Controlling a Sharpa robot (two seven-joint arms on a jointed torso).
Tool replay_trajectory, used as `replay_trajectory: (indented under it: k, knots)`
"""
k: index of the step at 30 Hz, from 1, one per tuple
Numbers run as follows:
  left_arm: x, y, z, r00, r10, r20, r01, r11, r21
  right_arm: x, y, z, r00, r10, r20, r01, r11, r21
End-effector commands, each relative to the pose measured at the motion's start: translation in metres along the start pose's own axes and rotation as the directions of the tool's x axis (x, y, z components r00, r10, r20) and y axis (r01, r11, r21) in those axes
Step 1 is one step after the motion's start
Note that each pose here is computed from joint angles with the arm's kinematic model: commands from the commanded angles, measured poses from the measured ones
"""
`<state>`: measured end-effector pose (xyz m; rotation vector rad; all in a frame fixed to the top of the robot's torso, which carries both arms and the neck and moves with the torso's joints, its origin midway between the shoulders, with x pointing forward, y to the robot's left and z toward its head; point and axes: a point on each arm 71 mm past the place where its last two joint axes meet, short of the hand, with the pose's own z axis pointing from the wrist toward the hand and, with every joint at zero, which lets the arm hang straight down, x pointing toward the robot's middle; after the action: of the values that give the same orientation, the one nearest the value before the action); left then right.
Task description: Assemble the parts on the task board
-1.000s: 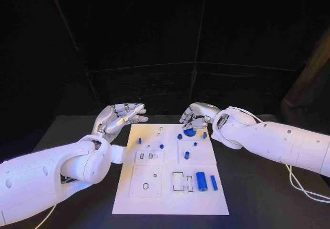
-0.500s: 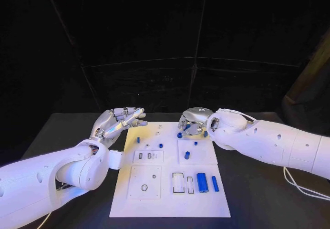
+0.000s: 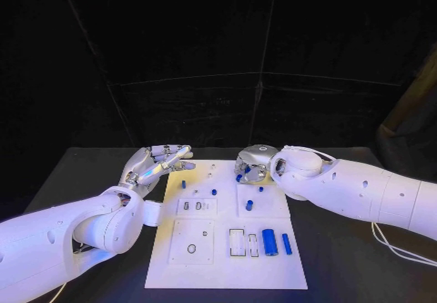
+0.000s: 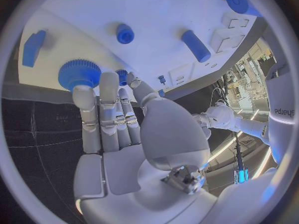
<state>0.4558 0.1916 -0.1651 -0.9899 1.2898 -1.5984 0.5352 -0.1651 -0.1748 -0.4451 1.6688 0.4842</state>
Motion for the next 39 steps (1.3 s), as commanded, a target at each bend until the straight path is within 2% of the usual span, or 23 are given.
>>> replay_trajectory:
  k: [1, 16, 20, 24, 29, 34, 39]
  knots:
    - [0.0012, -0.0012, 0.0004, 1.0, -0.003, -0.017, 0.003, 1.0, 0.0, -0.001, 0.0, 0.001, 1.0, -0.024, -0.011, 0.024, 1.0, -0.002]
    - [-0.0007, -0.0002, 0.0008, 1.0, -0.001, -0.015, 0.001, 1.0, -0.011, 0.0, 0.002, 0.003, 0.999, -0.027, -0.019, 0.027, 1.0, 0.0]
    - [-0.0012, 0.0, 0.0009, 1.0, -0.002, -0.016, 0.001, 1.0, -0.014, -0.001, 0.002, 0.003, 1.0, -0.028, -0.001, 0.028, 1.0, 0.0]
    - [-0.0019, 0.0, 0.0009, 1.0, -0.001, -0.015, 0.001, 1.0, -0.015, -0.005, 0.004, 0.003, 0.999, -0.021, 0.049, 0.021, 1.0, -0.009]
    - [-0.0023, 0.0001, 0.0007, 1.0, -0.003, -0.018, 0.003, 1.0, -0.019, -0.015, 0.007, 0.001, 0.984, 0.026, 0.178, -0.025, 1.0, -0.008]
    - [-0.0019, 0.0003, 0.0007, 1.0, -0.006, -0.022, 0.005, 1.0, -0.021, -0.02, 0.008, 0.002, 0.968, 0.045, 0.247, -0.049, 0.999, 0.009]
    - [-0.0011, 0.0002, 0.0005, 1.0, -0.008, -0.026, 0.008, 1.0, -0.023, -0.022, 0.011, 0.008, 0.957, 0.056, 0.284, -0.063, 0.998, 0.015]
